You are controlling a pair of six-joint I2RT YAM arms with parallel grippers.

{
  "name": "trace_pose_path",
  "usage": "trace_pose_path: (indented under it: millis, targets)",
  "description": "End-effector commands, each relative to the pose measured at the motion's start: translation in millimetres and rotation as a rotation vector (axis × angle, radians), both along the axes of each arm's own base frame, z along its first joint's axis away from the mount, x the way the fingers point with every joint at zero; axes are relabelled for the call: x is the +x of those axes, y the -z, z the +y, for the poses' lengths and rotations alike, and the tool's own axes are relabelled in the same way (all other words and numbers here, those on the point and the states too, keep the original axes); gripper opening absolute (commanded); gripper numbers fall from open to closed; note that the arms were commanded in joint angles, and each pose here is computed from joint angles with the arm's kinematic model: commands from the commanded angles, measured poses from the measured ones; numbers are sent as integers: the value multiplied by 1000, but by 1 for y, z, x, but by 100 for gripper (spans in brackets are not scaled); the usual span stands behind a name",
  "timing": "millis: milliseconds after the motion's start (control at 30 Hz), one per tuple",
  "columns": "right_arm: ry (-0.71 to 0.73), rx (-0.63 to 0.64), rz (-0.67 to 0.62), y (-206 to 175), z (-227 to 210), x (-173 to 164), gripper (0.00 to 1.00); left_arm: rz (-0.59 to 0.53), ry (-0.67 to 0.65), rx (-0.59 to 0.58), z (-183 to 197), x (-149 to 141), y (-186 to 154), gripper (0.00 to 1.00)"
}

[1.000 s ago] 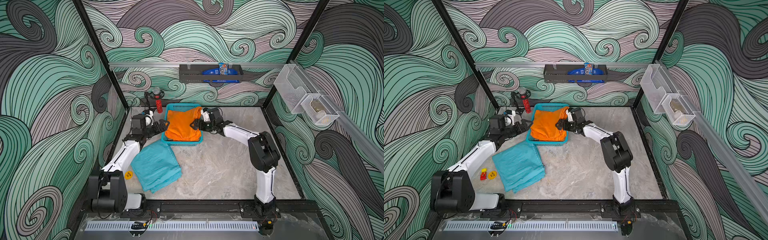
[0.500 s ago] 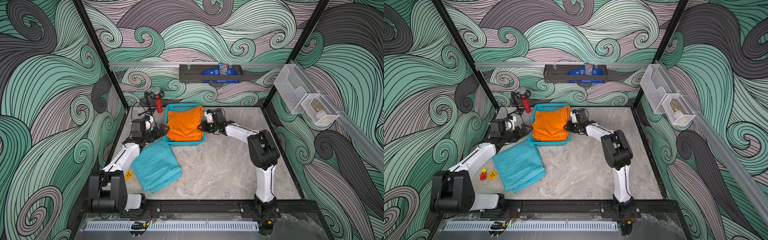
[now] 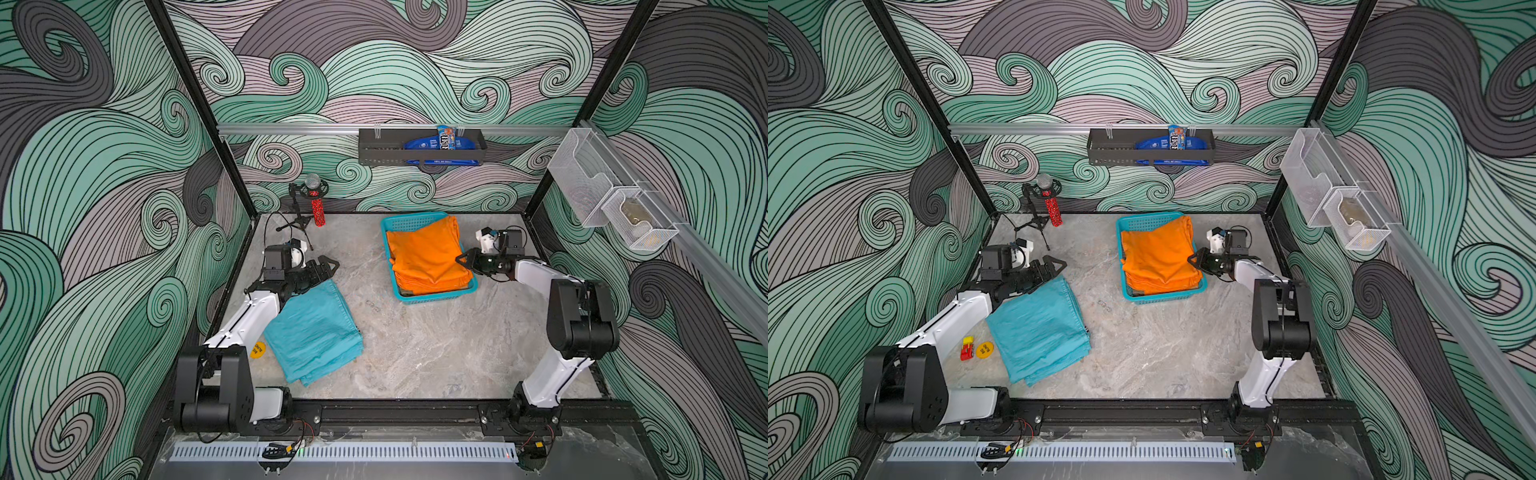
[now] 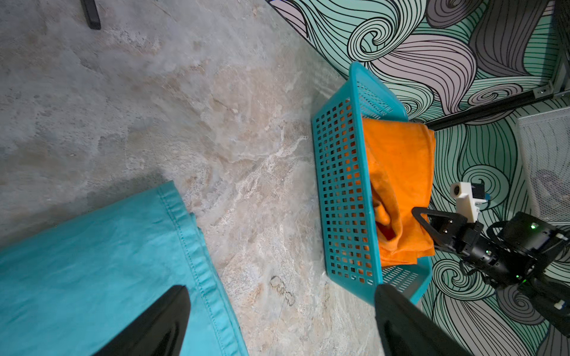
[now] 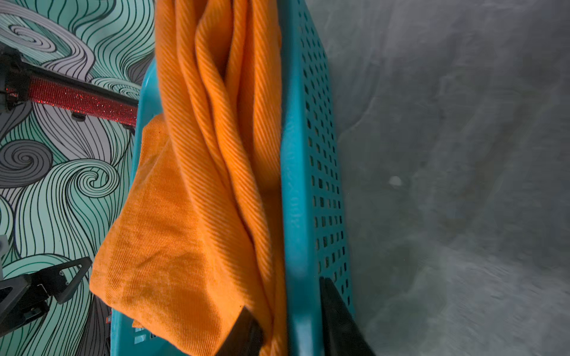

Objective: Put the folded long pants in the basket
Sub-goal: Move the basket to the center of the board, then move the long pant to the center of the board.

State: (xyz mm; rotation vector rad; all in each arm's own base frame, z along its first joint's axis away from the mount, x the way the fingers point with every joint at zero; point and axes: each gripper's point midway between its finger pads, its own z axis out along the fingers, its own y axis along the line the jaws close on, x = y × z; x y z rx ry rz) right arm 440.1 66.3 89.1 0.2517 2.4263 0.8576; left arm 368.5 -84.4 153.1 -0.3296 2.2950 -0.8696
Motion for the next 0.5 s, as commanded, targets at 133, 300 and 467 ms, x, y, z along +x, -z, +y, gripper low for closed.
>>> trace_pose_path:
  millis: [133,300,467]
  targets:
    - [100,-82,30,12,-39,-13,25,13,-8,3,3,-6,3,95]
    - [195,-188,-36,-13,-61,-5,98,51,-40,55,11,-20,12,94]
    - [318,-318,-153,-73,-88,2,100,120,-137,150,31,-39,30,91]
